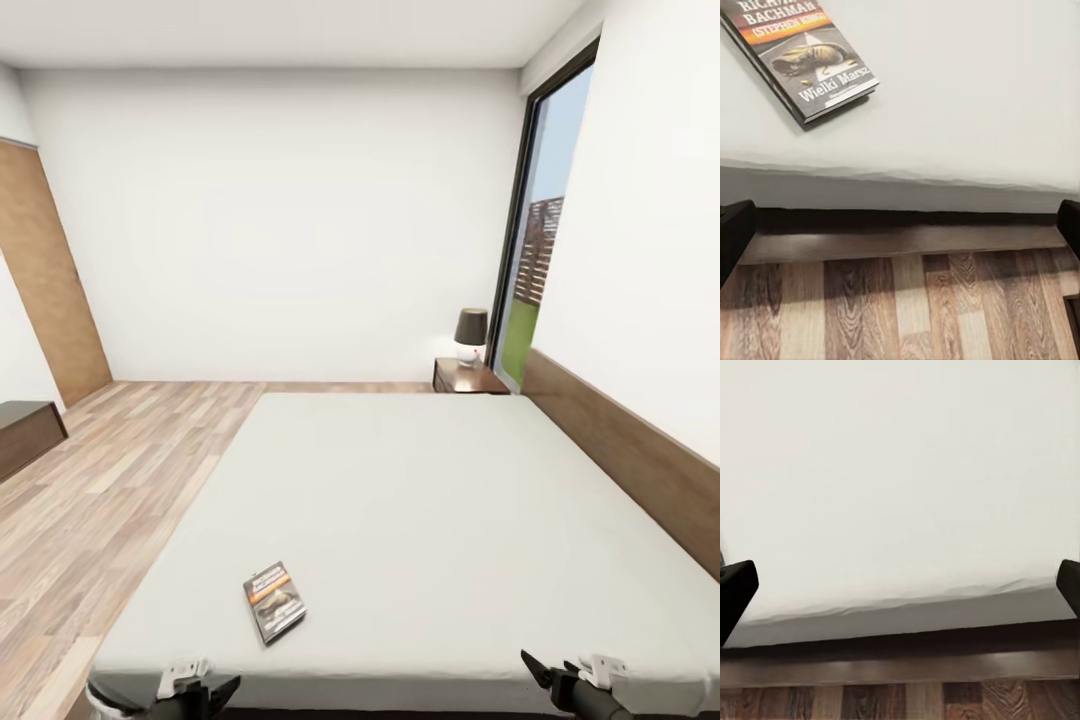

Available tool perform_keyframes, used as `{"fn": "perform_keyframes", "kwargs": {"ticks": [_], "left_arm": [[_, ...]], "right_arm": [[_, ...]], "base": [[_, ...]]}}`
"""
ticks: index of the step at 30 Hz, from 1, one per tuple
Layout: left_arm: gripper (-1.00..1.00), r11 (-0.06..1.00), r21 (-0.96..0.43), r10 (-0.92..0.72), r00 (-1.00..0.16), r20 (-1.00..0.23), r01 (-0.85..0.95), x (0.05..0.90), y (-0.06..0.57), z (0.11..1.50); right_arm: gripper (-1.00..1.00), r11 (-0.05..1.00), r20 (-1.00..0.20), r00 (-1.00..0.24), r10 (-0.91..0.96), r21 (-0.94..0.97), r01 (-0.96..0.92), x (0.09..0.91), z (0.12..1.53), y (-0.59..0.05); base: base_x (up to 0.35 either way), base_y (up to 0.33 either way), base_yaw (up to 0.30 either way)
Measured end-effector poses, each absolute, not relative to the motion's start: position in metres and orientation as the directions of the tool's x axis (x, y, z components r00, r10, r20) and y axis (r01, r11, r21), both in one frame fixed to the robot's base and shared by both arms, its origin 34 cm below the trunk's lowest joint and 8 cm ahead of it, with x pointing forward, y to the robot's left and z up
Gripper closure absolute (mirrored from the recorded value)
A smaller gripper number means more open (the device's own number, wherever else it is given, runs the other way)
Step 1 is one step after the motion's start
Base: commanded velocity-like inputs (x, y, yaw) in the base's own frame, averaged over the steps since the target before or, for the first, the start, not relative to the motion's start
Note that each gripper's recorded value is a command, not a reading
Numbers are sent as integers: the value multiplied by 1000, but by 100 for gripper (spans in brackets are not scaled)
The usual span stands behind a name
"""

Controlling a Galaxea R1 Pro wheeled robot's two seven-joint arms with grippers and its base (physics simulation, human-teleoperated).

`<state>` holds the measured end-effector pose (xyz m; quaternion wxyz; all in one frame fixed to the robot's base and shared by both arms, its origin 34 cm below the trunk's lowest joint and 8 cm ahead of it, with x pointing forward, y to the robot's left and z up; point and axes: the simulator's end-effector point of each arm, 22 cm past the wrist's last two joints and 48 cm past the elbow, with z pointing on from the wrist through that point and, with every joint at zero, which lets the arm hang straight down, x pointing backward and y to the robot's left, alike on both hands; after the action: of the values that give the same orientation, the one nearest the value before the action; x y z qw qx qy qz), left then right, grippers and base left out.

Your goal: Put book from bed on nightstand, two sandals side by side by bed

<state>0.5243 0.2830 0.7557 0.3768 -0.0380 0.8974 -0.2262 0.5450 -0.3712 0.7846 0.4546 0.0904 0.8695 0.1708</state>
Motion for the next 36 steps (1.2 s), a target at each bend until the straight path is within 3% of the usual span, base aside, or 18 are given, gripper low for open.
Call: {"fn": "perform_keyframes", "kwargs": {"ticks": [10,36], "left_arm": [[-100,895,-435,-239,-713,-659,103,524,283,756],[-100,894,-436,-238,-714,-659,103,524,283,755]], "right_arm": [[-100,925,-759,-571,312,379,2,545,784,-371],[-100,925,-759,-571,312,380,2,545,784,-371]], "base": [[226,0,0],[5,0,0]]}}
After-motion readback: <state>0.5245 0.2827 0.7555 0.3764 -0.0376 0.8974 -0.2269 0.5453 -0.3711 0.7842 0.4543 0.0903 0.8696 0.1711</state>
